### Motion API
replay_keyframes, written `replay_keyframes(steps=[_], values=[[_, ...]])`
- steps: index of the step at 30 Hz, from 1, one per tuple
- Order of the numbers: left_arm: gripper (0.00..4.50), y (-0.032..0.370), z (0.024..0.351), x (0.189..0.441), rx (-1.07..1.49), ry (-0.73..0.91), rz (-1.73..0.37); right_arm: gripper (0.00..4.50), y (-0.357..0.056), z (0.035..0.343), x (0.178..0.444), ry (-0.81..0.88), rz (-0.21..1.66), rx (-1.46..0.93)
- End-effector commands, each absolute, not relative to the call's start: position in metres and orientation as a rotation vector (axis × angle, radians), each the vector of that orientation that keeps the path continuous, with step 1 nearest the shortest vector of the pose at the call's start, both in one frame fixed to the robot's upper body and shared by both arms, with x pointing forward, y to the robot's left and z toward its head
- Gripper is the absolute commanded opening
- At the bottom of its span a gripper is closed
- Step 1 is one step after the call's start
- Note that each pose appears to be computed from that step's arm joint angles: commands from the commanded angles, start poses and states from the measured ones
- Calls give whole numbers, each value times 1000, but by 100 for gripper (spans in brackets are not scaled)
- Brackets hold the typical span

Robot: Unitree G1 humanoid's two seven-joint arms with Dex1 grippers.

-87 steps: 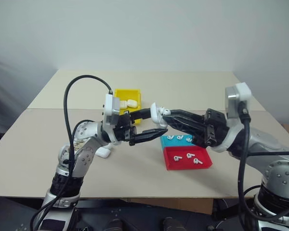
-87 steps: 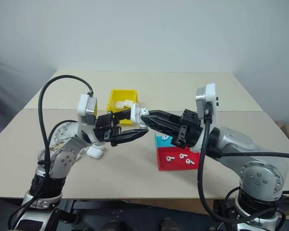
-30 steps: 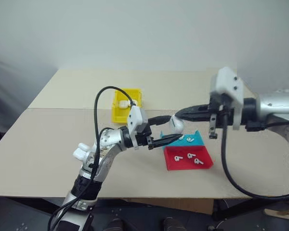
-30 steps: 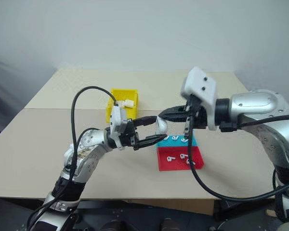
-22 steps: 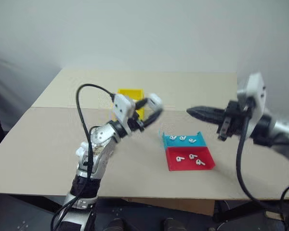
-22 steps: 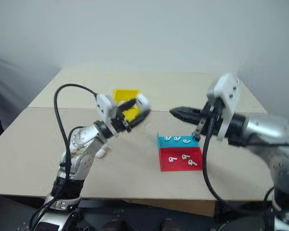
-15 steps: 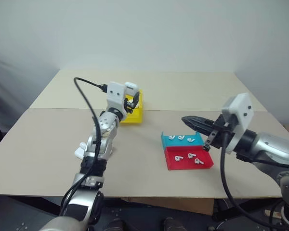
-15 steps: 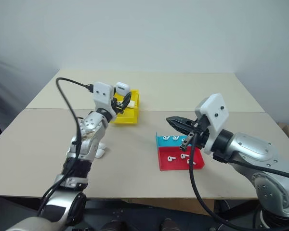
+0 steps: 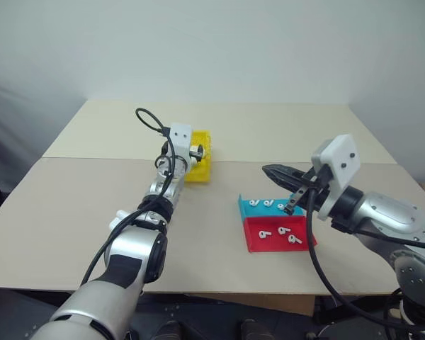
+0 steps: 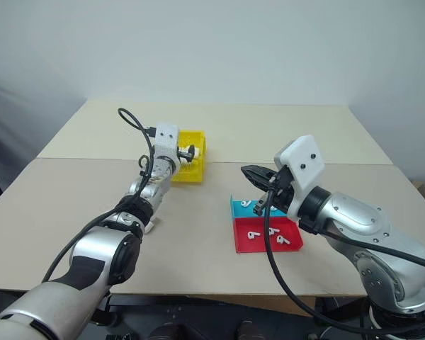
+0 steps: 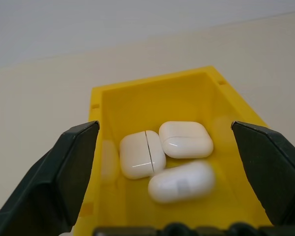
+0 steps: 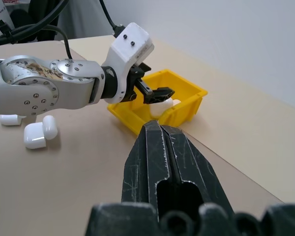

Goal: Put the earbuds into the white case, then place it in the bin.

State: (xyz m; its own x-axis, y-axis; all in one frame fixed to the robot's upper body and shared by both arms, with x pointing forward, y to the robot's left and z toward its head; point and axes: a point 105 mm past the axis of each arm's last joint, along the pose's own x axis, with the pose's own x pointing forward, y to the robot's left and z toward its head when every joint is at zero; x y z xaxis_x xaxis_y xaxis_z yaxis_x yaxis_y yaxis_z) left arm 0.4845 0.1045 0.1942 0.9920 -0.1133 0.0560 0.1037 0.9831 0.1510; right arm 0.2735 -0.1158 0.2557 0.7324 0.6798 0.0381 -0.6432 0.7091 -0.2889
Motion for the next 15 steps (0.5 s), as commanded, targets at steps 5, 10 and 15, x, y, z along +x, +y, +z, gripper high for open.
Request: replay_keyframes(steps=[5, 10, 15], values=[[448, 120, 220, 464, 77, -257, -300, 0, -112, 265, 267, -218, 762, -267], [448, 131, 222, 408, 110, -290, -588, 0, -111, 255, 271, -206, 771, -288], [448, 143, 234, 331, 186, -278, -853, 0, -120, 231, 279, -164, 782, -340]])
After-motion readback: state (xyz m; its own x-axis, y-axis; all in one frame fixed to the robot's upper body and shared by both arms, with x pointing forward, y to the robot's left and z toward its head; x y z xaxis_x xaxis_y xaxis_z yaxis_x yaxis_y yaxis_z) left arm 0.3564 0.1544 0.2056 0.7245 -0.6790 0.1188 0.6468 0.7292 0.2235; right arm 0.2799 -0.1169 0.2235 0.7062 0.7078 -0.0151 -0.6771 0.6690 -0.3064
